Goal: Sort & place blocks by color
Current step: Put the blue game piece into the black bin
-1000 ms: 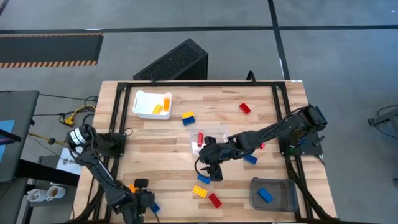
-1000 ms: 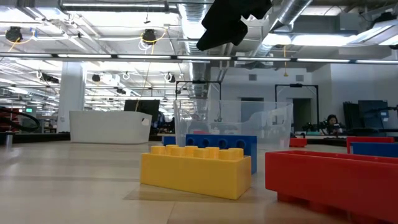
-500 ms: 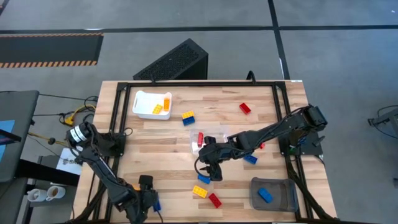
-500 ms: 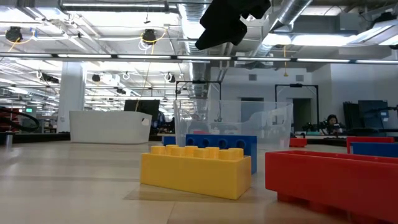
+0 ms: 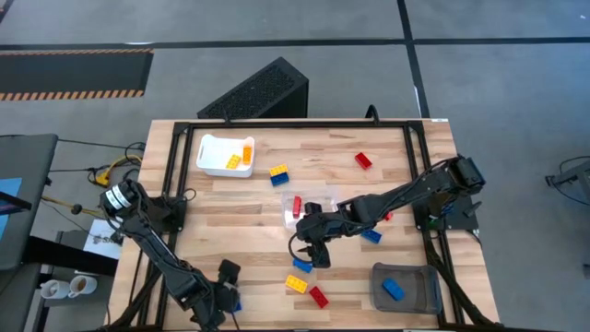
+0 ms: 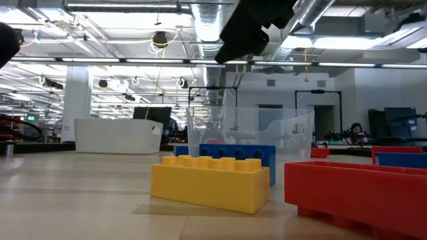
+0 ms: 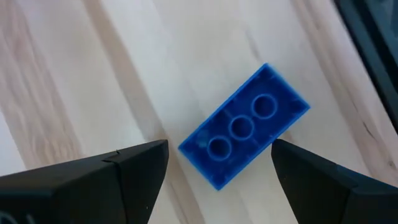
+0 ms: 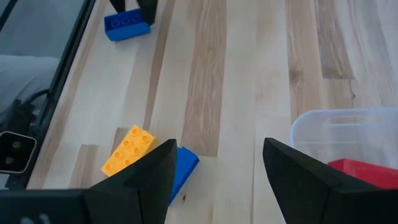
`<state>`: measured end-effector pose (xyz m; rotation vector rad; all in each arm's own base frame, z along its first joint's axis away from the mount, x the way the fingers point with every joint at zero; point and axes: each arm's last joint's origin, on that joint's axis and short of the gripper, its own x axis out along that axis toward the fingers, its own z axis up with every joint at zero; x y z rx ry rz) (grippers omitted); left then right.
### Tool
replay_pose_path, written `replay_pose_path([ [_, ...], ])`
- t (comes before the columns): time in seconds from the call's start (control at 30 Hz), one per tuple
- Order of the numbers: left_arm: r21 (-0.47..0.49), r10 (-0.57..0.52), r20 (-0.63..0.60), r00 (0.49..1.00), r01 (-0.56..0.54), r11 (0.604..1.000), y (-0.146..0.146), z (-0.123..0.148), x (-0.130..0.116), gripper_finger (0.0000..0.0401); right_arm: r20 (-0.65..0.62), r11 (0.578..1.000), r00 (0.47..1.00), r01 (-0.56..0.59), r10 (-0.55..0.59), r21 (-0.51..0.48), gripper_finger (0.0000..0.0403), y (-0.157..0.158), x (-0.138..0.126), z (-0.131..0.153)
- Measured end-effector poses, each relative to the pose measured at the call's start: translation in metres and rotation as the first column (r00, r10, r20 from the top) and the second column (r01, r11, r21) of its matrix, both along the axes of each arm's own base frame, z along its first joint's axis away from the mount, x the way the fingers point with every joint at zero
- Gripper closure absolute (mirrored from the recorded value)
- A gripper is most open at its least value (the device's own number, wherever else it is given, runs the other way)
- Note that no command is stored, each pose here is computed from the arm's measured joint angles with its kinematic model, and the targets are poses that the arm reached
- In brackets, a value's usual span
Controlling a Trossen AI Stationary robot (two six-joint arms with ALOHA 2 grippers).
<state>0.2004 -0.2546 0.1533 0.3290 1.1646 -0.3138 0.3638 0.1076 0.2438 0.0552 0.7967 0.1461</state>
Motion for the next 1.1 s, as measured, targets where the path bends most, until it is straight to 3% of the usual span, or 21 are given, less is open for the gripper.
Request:
replay_pose_path([
  [0.37,0.019,-0.182,0.044,0.982,0.181,0.983,-0.002,0.001,0.008,0.0124,0.016,1.0,1.0,0.001,-0.001,0.006,0.0143,0.0,0.001,0.0],
  [0.73,0.01,-0.207,-0.012,0.978,0.207,0.978,-0.005,-0.016,0.01,0.0131,0.028,1.0,1.0,-0.001,0.001,0.008,0.0143,0.001,0.002,0.001],
  [0.83,-0.008,-0.176,-0.023,0.984,0.175,0.984,-0.003,-0.017,0.011,0.0166,0.03,1.0,1.0,-0.002,0.001,0.008,0.0143,0.001,0.002,0.001],
  [0.93,-0.035,-0.139,-0.044,0.989,0.138,0.99,-0.001,-0.017,0.013,0.0225,0.034,1.0,0.999,-0.001,0.001,0.009,0.0143,0.001,0.002,0.001],
  [1.03,-0.048,-0.052,-0.062,0.997,0.049,0.998,0.004,-0.017,0.018,0.0293,0.04,1.0,0.999,-0.002,0.001,0.011,0.0143,0.001,0.002,0.001],
  [1.1,-0.047,0.021,-0.07,0.997,-0.025,0.999,0.01,-0.017,0.022,0.0304,0.04,1.0,0.999,-0.003,0.003,0.009,0.0143,0.001,0.002,0.001],
])
